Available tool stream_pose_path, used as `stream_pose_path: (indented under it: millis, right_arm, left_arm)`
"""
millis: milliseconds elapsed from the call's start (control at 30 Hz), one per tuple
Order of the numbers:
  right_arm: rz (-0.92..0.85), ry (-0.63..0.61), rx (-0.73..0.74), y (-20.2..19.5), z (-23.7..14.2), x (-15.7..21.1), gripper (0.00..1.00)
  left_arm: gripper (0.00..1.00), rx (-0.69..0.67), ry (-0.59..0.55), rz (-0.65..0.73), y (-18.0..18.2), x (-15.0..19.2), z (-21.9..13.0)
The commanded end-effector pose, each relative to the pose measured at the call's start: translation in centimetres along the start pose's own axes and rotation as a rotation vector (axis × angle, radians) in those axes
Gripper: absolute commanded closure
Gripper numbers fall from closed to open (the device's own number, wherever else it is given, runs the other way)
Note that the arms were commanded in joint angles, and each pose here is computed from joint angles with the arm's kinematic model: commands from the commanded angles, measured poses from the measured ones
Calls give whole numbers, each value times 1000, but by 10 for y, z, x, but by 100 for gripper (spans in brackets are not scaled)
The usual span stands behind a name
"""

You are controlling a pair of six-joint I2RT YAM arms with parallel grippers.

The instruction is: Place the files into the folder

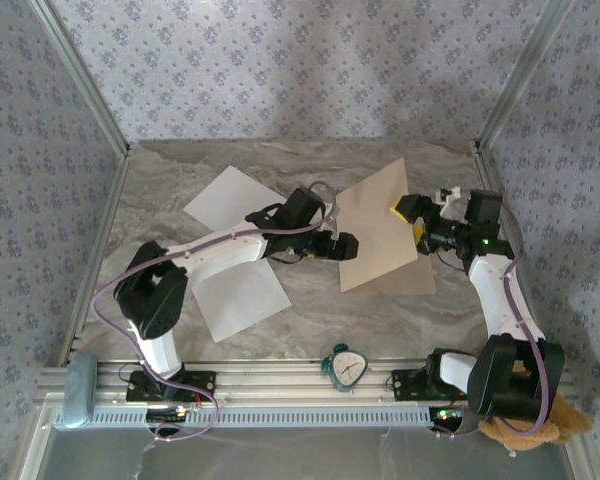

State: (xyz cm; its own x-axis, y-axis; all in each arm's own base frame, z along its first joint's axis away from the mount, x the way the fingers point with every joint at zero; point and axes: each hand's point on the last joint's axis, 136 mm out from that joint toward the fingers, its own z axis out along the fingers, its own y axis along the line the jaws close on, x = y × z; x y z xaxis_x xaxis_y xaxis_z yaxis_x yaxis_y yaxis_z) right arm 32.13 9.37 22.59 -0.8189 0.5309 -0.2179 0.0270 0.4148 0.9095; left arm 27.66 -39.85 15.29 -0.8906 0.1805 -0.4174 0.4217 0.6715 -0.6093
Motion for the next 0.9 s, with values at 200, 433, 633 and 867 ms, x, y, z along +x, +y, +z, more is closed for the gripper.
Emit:
stream_pose_path:
  millis: [200, 433, 633, 867]
  right_arm:
    - [-74, 20, -145, 62, 12, 8, 3]
    - [-106, 17, -218, 86, 33, 18, 2]
    - [-98, 36, -271, 94, 57, 28, 2]
    - [-97, 76, -288, 99, 80, 44, 2]
  left_arm:
    - [1, 63, -144, -11, -25, -28, -43]
    - [4, 115, -215, -110, -23, -44, -82]
    - [3, 174, -229, -117, -33, -48, -106]
    - [3, 190, -237, -137, -37, -48, -116]
